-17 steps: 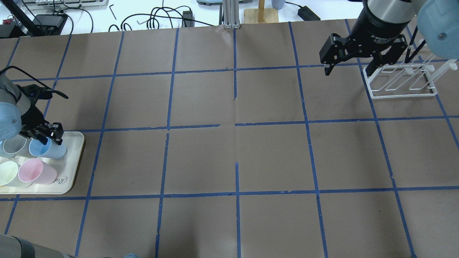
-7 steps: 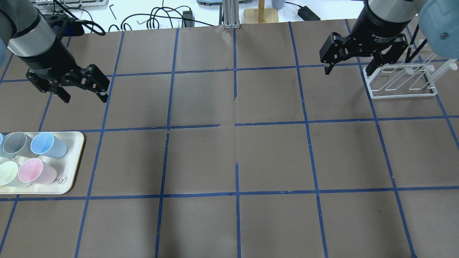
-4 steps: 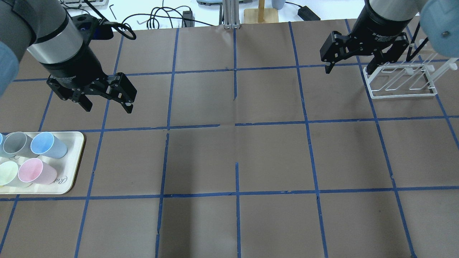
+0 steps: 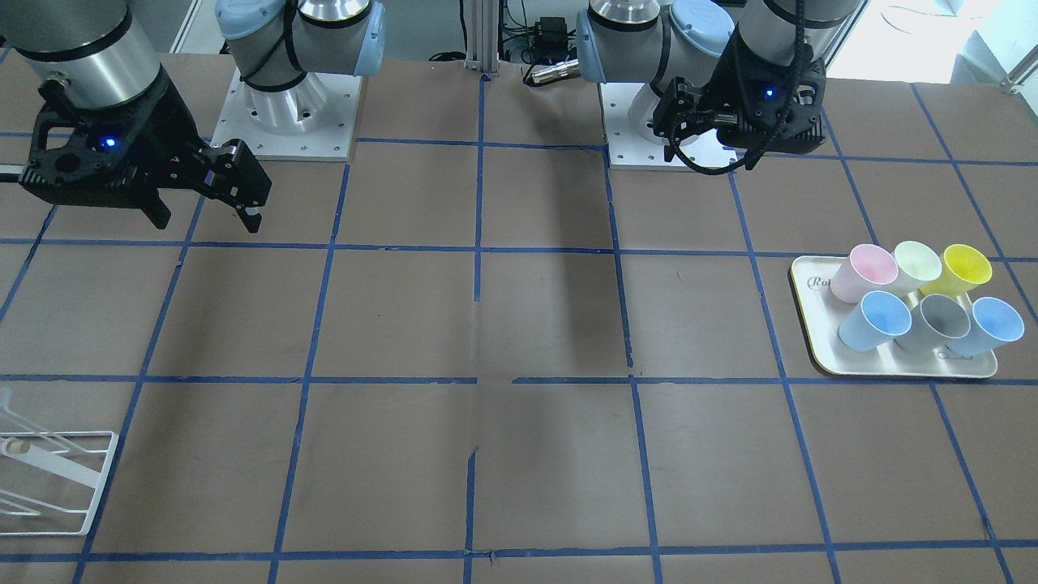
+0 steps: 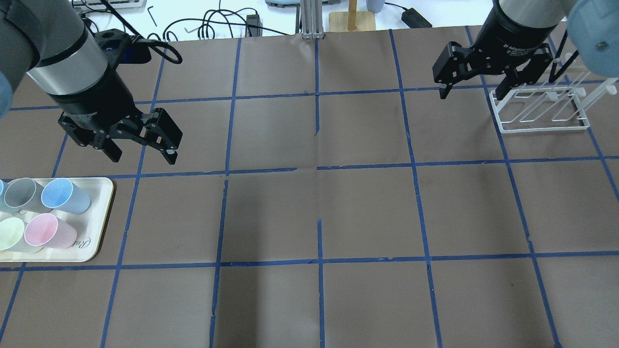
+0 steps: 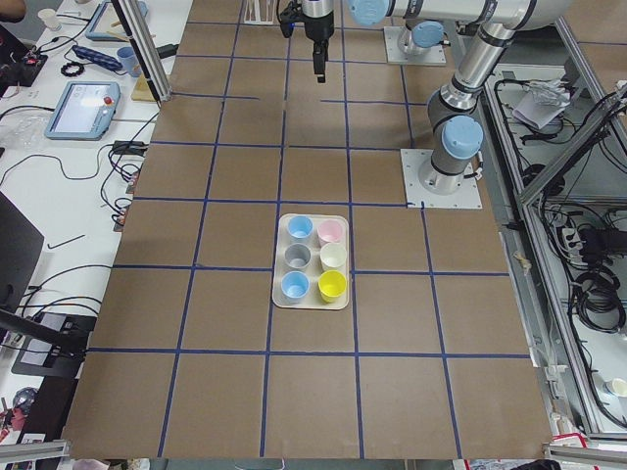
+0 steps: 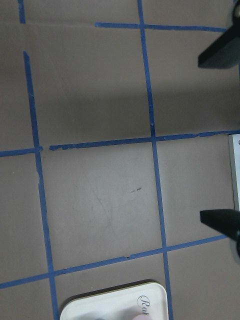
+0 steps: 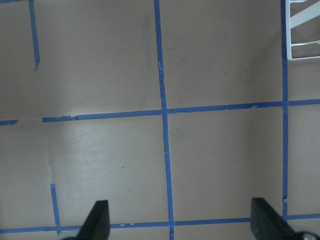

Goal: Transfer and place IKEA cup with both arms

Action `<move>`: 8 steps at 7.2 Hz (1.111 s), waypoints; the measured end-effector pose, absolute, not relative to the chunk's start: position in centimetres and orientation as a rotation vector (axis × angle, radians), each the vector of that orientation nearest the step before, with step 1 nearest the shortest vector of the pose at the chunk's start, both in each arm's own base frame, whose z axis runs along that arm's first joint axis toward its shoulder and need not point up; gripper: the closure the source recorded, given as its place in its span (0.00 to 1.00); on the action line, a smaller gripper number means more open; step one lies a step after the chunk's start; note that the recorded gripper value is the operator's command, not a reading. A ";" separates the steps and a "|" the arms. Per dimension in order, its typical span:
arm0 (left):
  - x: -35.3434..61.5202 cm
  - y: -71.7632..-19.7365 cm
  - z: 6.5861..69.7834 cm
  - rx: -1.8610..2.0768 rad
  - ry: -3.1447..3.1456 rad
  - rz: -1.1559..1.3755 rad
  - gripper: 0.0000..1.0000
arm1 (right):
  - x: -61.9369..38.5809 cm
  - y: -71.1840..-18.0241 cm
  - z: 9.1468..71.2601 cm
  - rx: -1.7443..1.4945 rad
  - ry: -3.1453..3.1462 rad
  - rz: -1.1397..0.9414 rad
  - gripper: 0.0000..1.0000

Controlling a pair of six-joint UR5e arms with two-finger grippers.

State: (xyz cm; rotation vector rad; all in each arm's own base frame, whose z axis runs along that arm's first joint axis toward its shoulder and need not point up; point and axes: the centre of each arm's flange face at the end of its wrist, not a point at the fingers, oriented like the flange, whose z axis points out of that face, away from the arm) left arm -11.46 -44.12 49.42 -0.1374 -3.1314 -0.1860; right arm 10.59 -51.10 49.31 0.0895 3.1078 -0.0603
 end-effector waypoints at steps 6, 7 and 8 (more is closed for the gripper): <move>-11.3 -44.2 49.5 -0.120 -3.126 -0.175 0.00 | 12.0 -49.9 50.2 0.091 3.114 -0.076 0.00; -11.3 -44.2 49.5 -0.119 -3.126 -0.175 0.00 | 13.1 -48.9 50.8 0.065 3.116 -0.093 0.00; -11.3 -44.2 49.5 -0.116 -3.128 -0.176 0.00 | 13.8 -48.4 51.3 0.045 3.117 -0.107 0.00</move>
